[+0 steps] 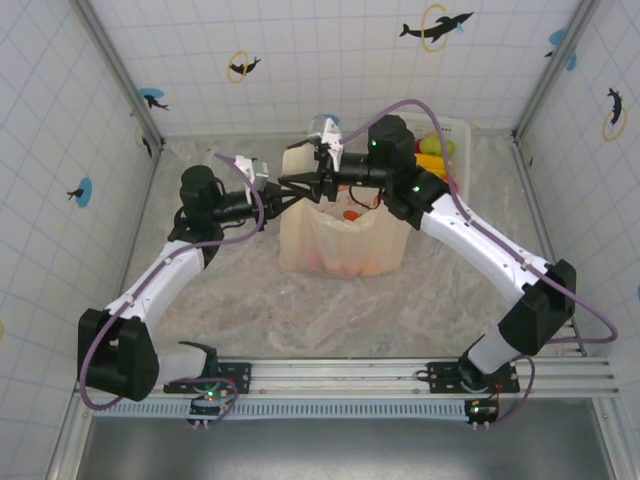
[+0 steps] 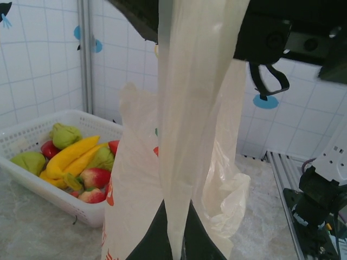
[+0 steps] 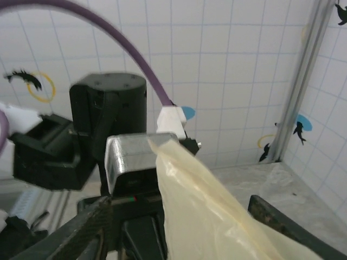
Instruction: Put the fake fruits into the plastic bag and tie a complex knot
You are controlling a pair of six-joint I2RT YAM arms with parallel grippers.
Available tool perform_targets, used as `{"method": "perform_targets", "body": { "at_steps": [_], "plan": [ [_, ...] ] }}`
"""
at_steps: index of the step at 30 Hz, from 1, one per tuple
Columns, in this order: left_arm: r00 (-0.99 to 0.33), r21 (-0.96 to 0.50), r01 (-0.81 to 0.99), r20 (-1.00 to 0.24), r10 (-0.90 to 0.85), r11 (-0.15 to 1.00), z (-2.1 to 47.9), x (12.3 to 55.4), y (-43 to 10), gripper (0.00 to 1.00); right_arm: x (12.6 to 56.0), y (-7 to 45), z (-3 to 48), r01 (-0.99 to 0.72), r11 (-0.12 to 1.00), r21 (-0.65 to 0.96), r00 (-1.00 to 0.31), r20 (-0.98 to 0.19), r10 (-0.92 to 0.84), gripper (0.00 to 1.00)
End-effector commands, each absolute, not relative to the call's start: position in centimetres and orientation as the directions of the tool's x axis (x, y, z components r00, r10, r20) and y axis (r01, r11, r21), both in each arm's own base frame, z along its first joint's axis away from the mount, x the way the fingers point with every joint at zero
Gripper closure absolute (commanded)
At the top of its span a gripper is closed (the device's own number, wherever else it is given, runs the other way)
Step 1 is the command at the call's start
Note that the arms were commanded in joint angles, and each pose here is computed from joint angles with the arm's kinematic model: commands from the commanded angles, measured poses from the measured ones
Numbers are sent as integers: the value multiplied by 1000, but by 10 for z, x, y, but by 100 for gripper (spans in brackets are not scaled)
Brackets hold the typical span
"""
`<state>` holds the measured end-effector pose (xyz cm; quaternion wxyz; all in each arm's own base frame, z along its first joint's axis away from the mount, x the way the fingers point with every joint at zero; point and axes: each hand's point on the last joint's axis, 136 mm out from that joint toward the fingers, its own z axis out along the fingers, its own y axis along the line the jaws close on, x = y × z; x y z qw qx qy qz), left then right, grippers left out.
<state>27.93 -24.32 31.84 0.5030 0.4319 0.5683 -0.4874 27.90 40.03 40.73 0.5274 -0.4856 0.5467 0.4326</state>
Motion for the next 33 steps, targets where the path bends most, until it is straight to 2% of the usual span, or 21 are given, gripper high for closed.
{"method": "perform_targets", "body": {
  "at_steps": [1,3,5,13,17,18,21,27,33],
  "plan": [
    [-54,-54,992,-999,-4,116,332,272,-246,100,273,395,451,-982,168,-82,85,-996,10,66],
    [-60,-59,990,-998,2,125,329,274,-246,100,272,392,462,-980,181,-78,86,-996,36,74],
    [-67,-66,990,-998,6,129,326,275,-246,100,273,390,472,-978,195,-69,82,-995,59,77],
    [-71,-69,988,-997,8,139,324,275,-246,100,277,387,483,-971,236,-40,59,-995,76,99],
    [-38,-38,987,-999,-2,153,339,277,-245,76,276,389,479,-971,239,-29,46,-997,65,100],
    [-21,-22,986,-1000,-4,164,346,278,-245,67,277,389,479,-970,243,-28,44,-997,61,100],
    [22,19,976,-1000,-11,215,364,287,-243,55,276,388,478,-969,245,-26,42,-998,57,100],
    [46,37,982,-998,-46,187,390,292,-247,51,274,389,475,-970,243,-24,38,-998,54,100],
    [36,31,994,-998,-51,101,386,279,-255,60,277,389,476,-965,261,-19,34,-998,55,100]
  ]
}}
